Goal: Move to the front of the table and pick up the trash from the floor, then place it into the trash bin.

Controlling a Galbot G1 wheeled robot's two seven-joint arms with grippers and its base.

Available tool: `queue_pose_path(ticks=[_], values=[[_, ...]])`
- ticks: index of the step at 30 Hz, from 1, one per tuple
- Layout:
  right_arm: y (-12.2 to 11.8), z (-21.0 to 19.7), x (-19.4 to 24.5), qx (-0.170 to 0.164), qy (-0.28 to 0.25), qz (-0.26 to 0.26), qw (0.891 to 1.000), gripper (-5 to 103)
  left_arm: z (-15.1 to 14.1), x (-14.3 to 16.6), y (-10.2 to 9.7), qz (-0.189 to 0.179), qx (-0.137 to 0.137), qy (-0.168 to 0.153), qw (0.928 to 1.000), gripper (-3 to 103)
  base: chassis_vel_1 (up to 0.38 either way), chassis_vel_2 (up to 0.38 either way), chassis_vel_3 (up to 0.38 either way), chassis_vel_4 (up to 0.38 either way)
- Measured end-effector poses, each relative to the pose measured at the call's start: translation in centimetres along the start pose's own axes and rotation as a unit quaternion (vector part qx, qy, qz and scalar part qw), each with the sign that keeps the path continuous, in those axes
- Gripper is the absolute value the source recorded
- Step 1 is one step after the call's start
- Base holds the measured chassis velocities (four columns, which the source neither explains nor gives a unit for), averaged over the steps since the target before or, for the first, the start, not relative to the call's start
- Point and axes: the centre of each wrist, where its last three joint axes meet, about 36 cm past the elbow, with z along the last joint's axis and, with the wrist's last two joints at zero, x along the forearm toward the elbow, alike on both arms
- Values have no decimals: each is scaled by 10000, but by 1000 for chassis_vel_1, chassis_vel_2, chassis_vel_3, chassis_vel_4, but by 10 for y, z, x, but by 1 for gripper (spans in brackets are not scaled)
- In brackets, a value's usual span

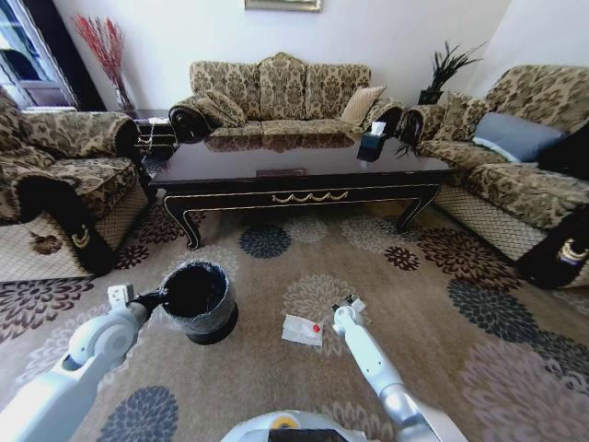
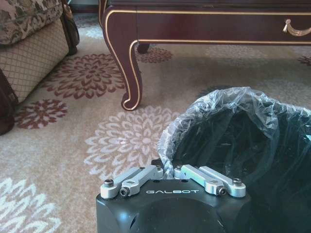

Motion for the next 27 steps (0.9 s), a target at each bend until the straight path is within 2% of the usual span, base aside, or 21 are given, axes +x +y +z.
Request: queue_pose_path(ticks=[3,4,6,9,10,12,14,15,16,17,18,19,20,21,22,24,25,26,27], values=[[16,-11,28,-203,-498,-727,9959,23,3,1,-4,70,8,19,10000,4,0,0,0,0],[16,-11,28,-203,-498,-727,9959,23,3,1,-4,70,8,19,10000,4,0,0,0,0],[26,-17,41,-339,-696,-1050,9915,23,3,1,-5,102,-9,20,9999,4,0,0,0,0],[56,-33,80,-716,-1056,-1831,9748,23,2,3,-9,175,-92,33,9998,4,0,0,0,0],[56,-33,80,-716,-1056,-1831,9748,23,2,3,-9,175,-92,33,9998,4,0,0,0,0],[70,-36,97,-786,-1382,-2260,9611,23,4,4,-12,247,-110,83,9996,4,0,0,0,0],[82,-33,113,-683,-1920,-2883,9356,23,6,4,-16,357,-125,182,9991,4,0,0,0,0],[87,-31,119,-581,-2230,-3303,9153,23,6,4,-17,407,-126,235,9988,4,0,0,0,0],[87,-31,119,-581,-2230,-3303,9153,23,6,4,-17,407,-126,235,9988,4,0,0,0,0],[91,-29,124,-438,-2471,-3679,8954,23,5,4,-17,440,-135,280,9986,4,0,0,0,0],[93,-28,126,-373,-2557,-3820,8873,23,4,4,-18,456,-144,295,9984,4,0,0,0,0],[103,-26,134,-138,-2850,-4404,8513,23,1,2,-18,485,-199,320,9981,4,0,0,0,0],[108,-25,138,-55,-2935,-4604,8377,23,0,1,-18,489,-220,327,9980,4,0,0,0,0],[116,-24,144,56,-3026,-4869,8194,23,-2,0,-17,488,-236,331,9980,4,0,0,0,0],[116,-24,144,56,-3026,-4869,8194,23,-2,0,-17,488,-236,331,9980,4,0,0,0,0],[136,-18,155,271,-3131,-5371,7828,23,-4,-2,-16,480,-230,342,9980,4,0,0,0,0],[149,-10,161,417,-3184,-5678,7579,23,-5,-3,-15,484,-202,354,9980,4,0,0,0,0],[149,-10,161,417,-3184,-5678,7579,23,-5,-3,-15,484,-202,354,9980,4,0,0,0,0],[156,-4,164,497,-3195,-5832,7452,23,-5,-3,-14,483,-185,359,9980,4,0,0,0,0]])
